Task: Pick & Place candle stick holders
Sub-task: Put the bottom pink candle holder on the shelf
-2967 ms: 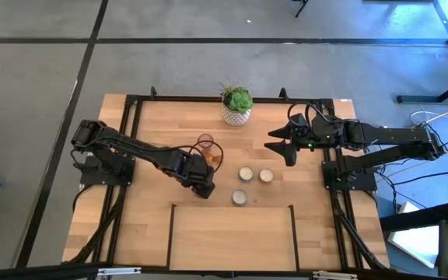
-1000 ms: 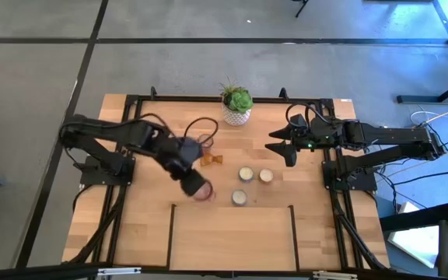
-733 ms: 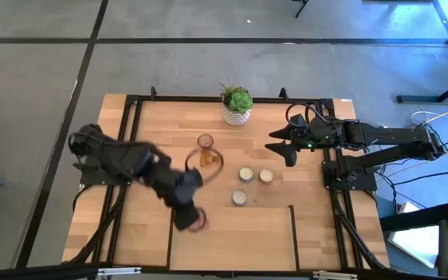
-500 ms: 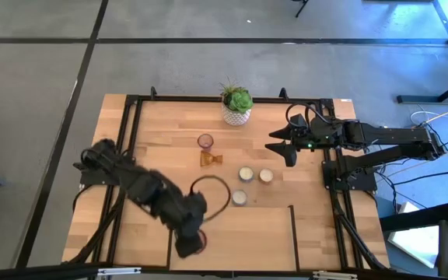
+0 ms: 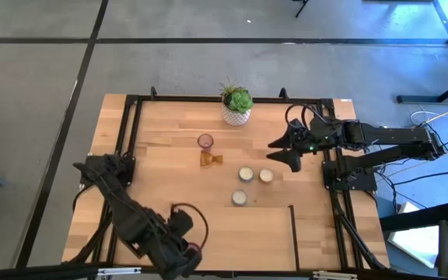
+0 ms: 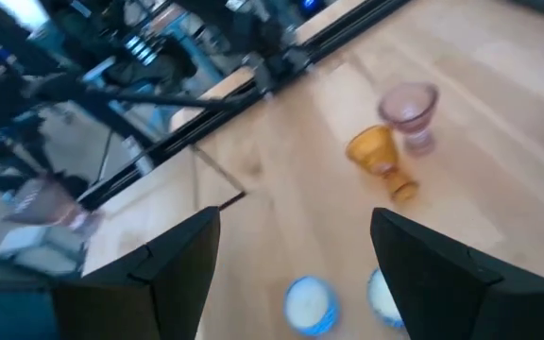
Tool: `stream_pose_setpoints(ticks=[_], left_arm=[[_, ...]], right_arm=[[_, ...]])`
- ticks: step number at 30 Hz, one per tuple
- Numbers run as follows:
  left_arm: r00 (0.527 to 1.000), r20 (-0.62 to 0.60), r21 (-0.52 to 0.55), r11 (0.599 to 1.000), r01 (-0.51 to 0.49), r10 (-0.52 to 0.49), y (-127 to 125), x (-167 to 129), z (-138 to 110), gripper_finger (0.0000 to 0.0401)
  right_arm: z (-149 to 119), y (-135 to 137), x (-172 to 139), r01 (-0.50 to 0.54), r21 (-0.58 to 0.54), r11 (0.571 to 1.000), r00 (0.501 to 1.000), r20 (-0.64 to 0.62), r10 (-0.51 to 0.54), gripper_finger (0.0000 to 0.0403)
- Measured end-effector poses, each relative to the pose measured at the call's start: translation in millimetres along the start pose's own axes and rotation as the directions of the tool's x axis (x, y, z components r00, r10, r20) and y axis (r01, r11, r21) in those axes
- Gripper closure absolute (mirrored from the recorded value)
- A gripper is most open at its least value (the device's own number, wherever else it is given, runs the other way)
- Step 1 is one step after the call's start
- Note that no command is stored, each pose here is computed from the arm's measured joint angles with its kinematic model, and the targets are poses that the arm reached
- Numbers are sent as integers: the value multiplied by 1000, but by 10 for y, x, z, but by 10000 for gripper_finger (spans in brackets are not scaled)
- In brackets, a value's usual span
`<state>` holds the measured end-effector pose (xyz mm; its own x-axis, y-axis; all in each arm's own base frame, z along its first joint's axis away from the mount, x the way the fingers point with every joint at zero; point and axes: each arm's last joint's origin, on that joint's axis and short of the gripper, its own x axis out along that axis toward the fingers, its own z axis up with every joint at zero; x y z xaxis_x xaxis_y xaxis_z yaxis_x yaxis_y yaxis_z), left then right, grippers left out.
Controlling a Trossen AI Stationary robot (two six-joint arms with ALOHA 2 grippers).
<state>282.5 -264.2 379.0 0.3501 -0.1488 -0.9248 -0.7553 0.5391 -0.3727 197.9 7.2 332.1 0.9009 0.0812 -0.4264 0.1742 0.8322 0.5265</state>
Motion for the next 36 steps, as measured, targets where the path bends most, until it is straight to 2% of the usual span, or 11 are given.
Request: stream_pose_setpoints(ticks=[4,13,29,36], left_arm=[[1000,-14,-52,999,-9,8,-81,193,-51,384],[1000,-13,-121,992,20,-22,-89,163,-127,384],[999,-10,-124,991,-46,45,-21,159,-140,384],[997,-46,-118,990,-74,68,-2,158,-147,384]], right_arm=[[-19,28,1,-29,-6,1000,999,-20,29,126],[-61,91,2,-49,-27,998,998,-32,49,126],[-81,118,2,-53,-38,998,998,-36,52,126],[-81,118,3,-53,-38,998,998,-36,51,125]])
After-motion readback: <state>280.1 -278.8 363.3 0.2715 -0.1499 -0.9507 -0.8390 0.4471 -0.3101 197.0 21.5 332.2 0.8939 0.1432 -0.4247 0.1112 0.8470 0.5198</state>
